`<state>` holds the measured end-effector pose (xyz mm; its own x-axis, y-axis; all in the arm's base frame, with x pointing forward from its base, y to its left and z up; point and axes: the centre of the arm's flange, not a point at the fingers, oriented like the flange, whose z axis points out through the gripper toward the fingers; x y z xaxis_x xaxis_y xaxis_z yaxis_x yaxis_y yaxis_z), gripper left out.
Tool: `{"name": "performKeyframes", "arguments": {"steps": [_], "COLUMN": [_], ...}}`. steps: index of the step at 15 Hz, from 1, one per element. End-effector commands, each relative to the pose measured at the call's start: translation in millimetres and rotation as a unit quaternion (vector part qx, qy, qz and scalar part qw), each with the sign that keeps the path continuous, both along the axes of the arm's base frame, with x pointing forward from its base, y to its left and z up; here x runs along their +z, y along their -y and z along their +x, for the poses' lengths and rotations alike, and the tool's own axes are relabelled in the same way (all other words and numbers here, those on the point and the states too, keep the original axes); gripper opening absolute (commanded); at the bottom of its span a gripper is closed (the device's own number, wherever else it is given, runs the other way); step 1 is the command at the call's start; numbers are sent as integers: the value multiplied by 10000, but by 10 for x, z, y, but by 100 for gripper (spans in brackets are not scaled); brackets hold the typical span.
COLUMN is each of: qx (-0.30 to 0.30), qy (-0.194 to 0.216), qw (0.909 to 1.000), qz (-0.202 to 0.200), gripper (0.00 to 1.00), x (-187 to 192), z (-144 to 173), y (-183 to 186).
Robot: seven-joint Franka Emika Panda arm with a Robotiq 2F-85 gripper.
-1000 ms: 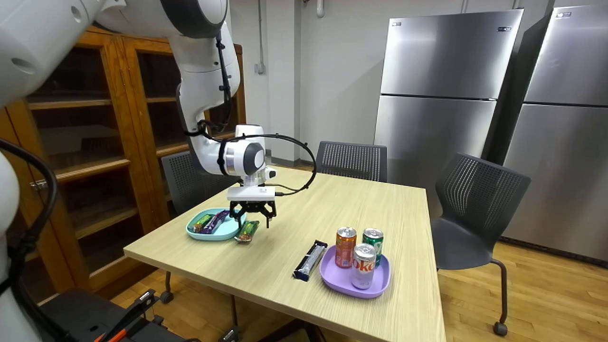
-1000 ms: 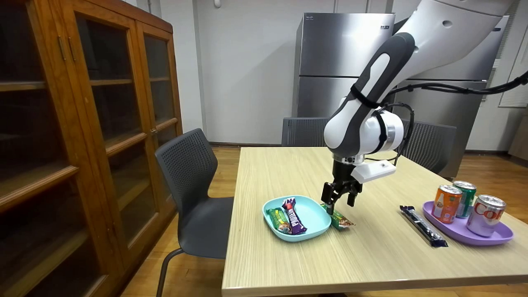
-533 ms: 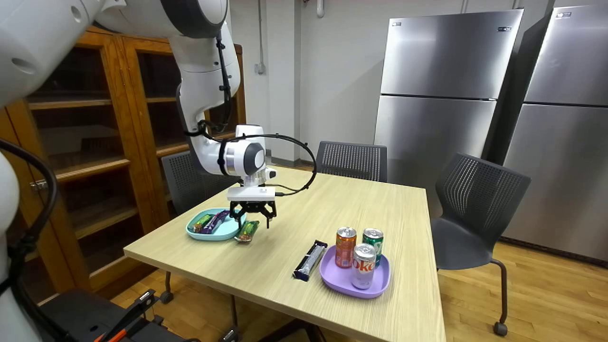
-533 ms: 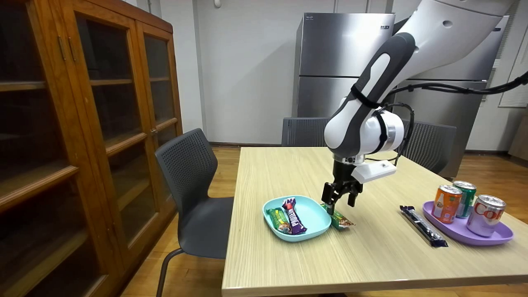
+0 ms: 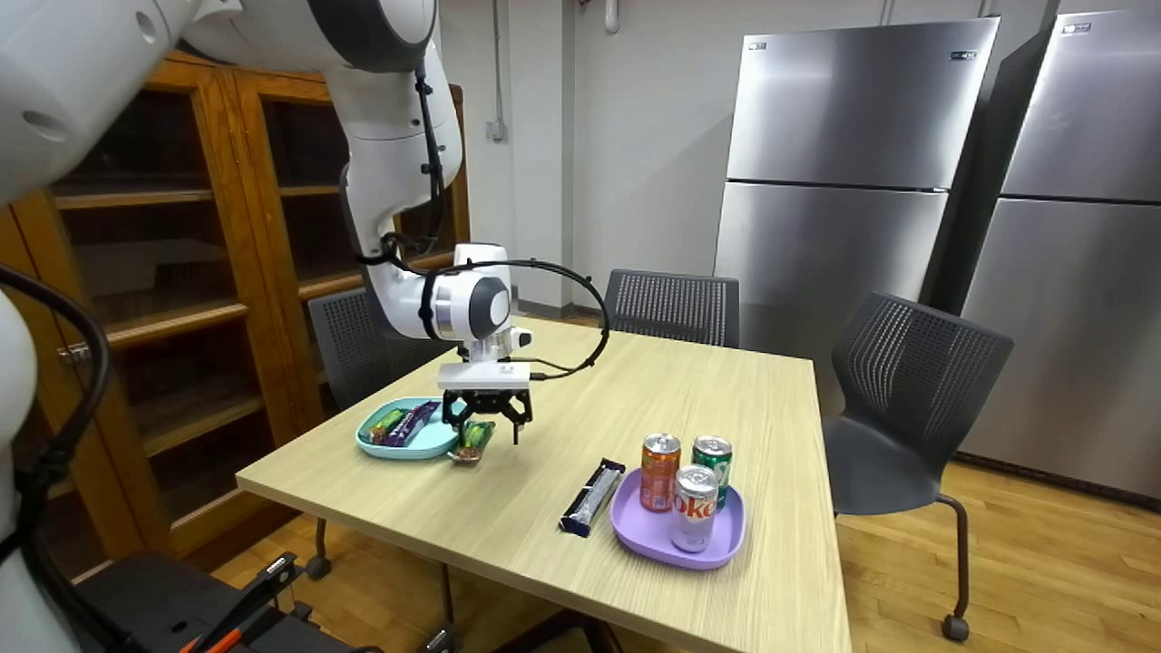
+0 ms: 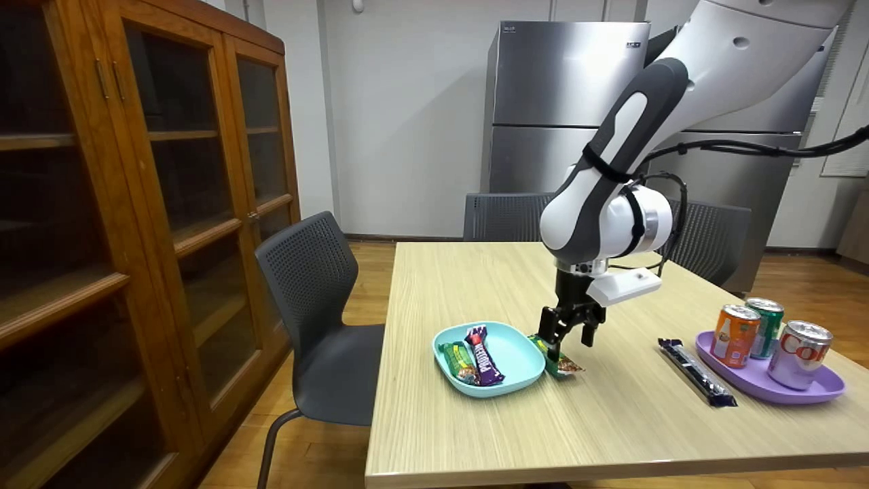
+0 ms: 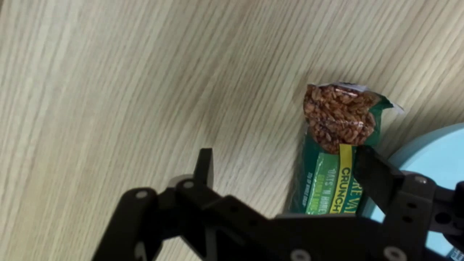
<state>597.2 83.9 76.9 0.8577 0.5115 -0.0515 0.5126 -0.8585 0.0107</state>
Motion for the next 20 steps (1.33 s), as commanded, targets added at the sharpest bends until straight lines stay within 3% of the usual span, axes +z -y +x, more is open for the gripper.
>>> {"name": "performKeyframes", "arguments": {"steps": [1,20], "qx": [41,-239], "qy": [-111,13], "qw": [9999,9994], "qz": [-104,-247], "gripper": [100,100], "x": [49,115], "z": [-75,-44], "y": [63,256]}}
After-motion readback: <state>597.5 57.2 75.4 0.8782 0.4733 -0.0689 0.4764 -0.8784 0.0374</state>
